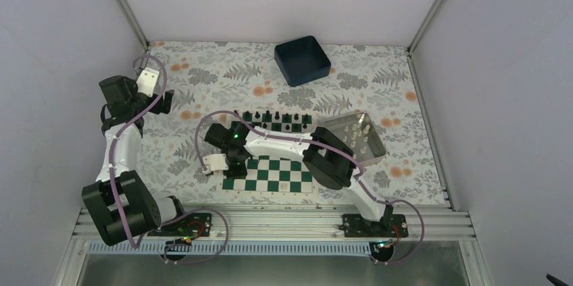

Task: Set up the chess pieces on the board
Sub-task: Place the chess piece on the chessboard, then pick up the chess piece from the storage box.

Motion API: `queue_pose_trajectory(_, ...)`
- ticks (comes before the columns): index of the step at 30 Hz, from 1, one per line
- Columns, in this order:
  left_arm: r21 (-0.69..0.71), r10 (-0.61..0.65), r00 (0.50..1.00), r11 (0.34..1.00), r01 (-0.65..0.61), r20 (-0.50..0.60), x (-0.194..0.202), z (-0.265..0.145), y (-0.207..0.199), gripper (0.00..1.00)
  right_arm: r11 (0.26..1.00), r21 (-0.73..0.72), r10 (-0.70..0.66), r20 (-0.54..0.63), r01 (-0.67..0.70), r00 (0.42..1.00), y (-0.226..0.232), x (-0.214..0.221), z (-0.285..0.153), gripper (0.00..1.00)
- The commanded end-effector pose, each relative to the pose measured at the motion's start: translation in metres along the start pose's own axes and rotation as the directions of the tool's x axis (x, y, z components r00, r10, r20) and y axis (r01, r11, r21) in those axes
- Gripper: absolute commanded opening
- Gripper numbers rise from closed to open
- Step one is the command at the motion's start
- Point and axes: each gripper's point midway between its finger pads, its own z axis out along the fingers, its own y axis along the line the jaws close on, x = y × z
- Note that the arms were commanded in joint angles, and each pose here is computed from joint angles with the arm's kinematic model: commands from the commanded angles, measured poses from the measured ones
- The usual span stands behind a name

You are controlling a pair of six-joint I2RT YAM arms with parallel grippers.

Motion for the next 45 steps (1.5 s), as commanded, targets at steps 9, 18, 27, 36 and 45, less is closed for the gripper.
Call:
queue_pose_trajectory(9,0.01,0.007,0.999,1.0,-0.007,0.034,-0.009,-0.001,0.005,1.0,0.999,0.054,0.001,0.012,-0.002,1.0,-0.008,-0.006,-0.02,0.04)
queue_pose_trajectory(18,0.016,0.0,1.0,1.0,0.0,0.023,-0.001,0.002,0.005,1.0,0.999,0.045,0.002,0.004,-0.002,1.0,-0.009,-0.004,-0.013,0.14)
queue_pose_trajectory(27,0.028,-0.01,1.0,1.0,0.01,0.02,0.001,0.006,0.005,1.0,0.995,0.093,0.017,0.091,-0.026,0.996,-0.022,-0.021,-0.056,0.41)
queue_pose_trajectory(36,0.026,-0.008,1.0,1.0,0.008,0.028,-0.005,0.002,0.007,1.0,0.953,0.279,0.062,0.197,-0.117,0.978,-0.064,-0.008,-0.167,0.47)
queue_pose_trajectory(45,0.044,-0.028,0.998,0.999,0.025,0.053,-0.014,0.0,0.005,1.0,0.729,0.458,0.444,0.249,-0.509,0.861,-0.13,0.194,-0.274,0.47)
